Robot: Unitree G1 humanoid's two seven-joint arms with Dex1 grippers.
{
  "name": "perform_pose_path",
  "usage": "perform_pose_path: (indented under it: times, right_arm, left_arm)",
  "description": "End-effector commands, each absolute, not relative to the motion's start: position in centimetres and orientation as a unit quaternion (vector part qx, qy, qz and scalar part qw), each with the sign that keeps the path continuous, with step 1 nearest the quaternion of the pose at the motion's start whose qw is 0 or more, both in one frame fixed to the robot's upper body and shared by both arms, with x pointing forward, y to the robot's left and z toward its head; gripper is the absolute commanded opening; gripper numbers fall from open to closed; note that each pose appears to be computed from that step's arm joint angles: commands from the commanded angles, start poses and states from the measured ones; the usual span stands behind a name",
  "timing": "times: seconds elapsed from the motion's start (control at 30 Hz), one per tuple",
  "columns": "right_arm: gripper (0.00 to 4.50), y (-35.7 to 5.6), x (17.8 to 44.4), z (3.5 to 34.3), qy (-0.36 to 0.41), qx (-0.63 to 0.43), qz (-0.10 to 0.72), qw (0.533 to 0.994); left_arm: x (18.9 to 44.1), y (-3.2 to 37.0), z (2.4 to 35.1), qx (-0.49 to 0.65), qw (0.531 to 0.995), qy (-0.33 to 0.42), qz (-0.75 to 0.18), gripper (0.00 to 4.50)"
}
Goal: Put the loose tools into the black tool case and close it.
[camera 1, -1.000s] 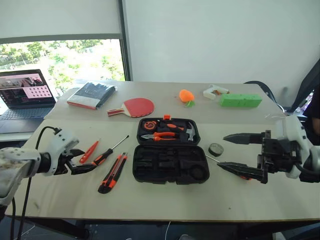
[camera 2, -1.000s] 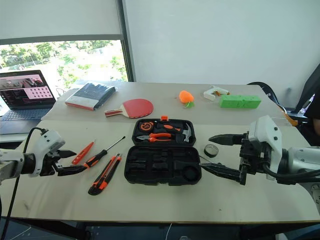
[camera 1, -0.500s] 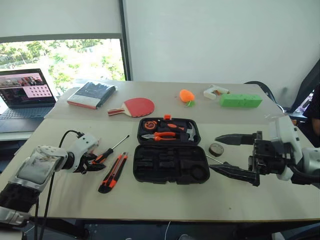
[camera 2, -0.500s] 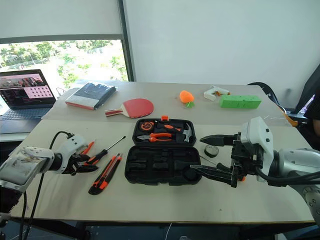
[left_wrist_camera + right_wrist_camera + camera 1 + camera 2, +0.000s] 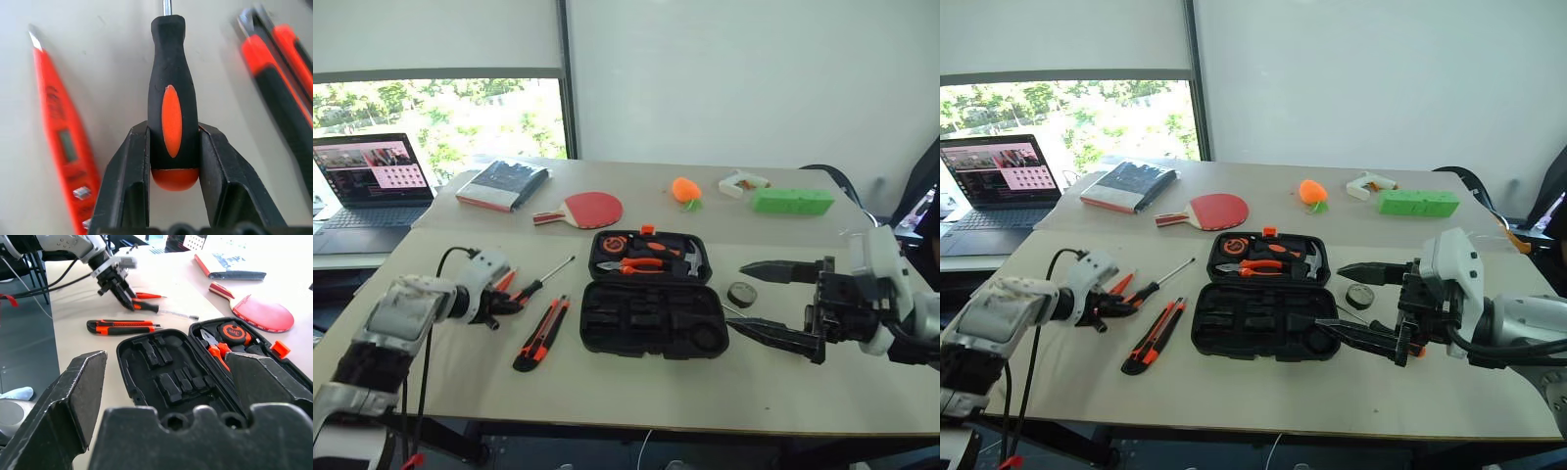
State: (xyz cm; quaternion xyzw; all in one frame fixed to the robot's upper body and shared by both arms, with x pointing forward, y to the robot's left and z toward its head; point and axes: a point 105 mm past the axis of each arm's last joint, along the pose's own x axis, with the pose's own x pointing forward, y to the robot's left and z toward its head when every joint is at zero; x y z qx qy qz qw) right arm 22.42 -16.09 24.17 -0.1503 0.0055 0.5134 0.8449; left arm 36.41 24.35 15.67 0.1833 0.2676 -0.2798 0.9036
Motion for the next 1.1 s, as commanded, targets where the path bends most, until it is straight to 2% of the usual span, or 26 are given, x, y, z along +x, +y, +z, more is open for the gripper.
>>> perform_pose_path:
  times: [0.03, 0.17, 0.3, 0.43, 0.57, 0.77, 1.1]
  right_arm:
    - [4.50, -16.4, 21.9, 24.6, -0.002, -0.161, 0.506, 0.848]
    - [4.50, -16.7, 22.0, 24.2, 0.006, -0.159, 0.501, 0.851]
    - [4.50, -16.9, 22.2, 24.1, 0.005, -0.156, 0.489, 0.858]
    - [4.50, -16.7, 21.9, 23.9, 0.003, -0.152, 0.480, 0.864]
    - [4.50, -16.7, 21.5, 23.8, 0.001, -0.149, 0.470, 0.870]
    - [4.50, -17.0, 21.2, 23.7, 0.000, -0.147, 0.448, 0.882]
    - [4.50, -17.2, 21.2, 23.7, 0.000, -0.145, 0.435, 0.889]
  left_arm:
    - [36.8, 19.4, 21.5, 0.254, 0.876, 0.139, -0.386, 0.88]
    - [36.1, 15.0, 21.5, 0.330, 0.792, 0.115, -0.501, 0.88]
    - [36.6, 12.3, 20.0, 0.389, 0.726, 0.112, -0.555, 0.88]
    - [37.4, 10.2, 18.3, 0.430, 0.681, 0.119, -0.581, 0.88]
    - [38.8, 9.4, 17.3, 0.461, 0.664, 0.120, -0.576, 0.88]
    - [38.9, 8.3, 16.3, 0.469, 0.639, 0.123, -0.597, 0.88]
    - [40.3, 6.8, 15.8, 0.463, 0.657, 0.119, -0.583, 0.88]
